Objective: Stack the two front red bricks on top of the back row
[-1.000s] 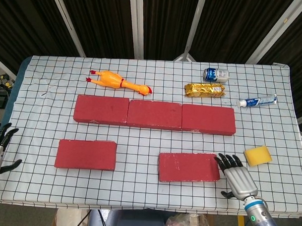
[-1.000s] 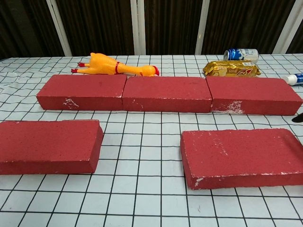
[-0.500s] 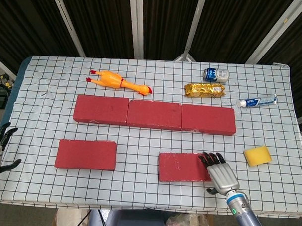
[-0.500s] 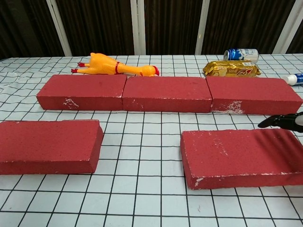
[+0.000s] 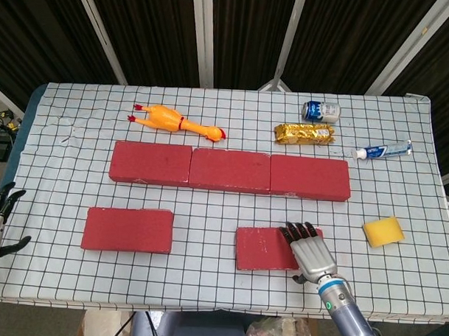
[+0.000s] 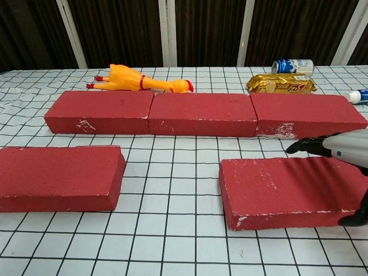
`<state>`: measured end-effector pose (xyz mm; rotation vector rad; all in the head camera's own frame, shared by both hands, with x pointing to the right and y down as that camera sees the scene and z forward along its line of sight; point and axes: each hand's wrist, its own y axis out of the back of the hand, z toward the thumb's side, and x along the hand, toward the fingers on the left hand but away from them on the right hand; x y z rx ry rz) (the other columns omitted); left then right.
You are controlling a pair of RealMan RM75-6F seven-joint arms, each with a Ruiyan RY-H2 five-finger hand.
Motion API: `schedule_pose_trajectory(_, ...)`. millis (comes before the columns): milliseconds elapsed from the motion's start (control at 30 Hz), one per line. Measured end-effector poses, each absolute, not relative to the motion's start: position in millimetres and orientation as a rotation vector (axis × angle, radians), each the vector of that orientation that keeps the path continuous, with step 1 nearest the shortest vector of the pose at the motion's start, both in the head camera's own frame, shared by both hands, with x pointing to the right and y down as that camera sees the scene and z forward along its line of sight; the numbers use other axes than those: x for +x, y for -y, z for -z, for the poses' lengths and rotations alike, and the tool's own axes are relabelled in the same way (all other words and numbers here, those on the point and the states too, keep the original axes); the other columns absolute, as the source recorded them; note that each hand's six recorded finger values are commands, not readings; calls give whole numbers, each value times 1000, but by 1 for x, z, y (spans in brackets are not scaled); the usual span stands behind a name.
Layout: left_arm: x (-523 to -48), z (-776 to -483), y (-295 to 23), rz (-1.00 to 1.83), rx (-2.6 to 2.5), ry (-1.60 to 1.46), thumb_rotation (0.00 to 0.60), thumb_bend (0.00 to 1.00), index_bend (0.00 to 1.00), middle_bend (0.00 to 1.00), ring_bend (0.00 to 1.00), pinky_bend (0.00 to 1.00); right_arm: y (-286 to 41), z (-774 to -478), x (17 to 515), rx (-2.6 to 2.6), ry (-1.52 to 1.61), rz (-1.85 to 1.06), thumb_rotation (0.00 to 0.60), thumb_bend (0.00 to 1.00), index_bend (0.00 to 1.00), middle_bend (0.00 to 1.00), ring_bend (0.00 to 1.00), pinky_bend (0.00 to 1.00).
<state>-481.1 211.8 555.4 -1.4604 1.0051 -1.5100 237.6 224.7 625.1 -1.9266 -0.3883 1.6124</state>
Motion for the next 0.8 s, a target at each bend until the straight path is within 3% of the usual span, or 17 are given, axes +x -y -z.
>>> schedule_pose_trajectory(800, -483, -557, -212, 1519, -1454, -1005, 600, 0, 176, 63, 0, 108, -215, -646, 215, -1934, 368, -1650, 600, 168, 6, 0, 0, 0)
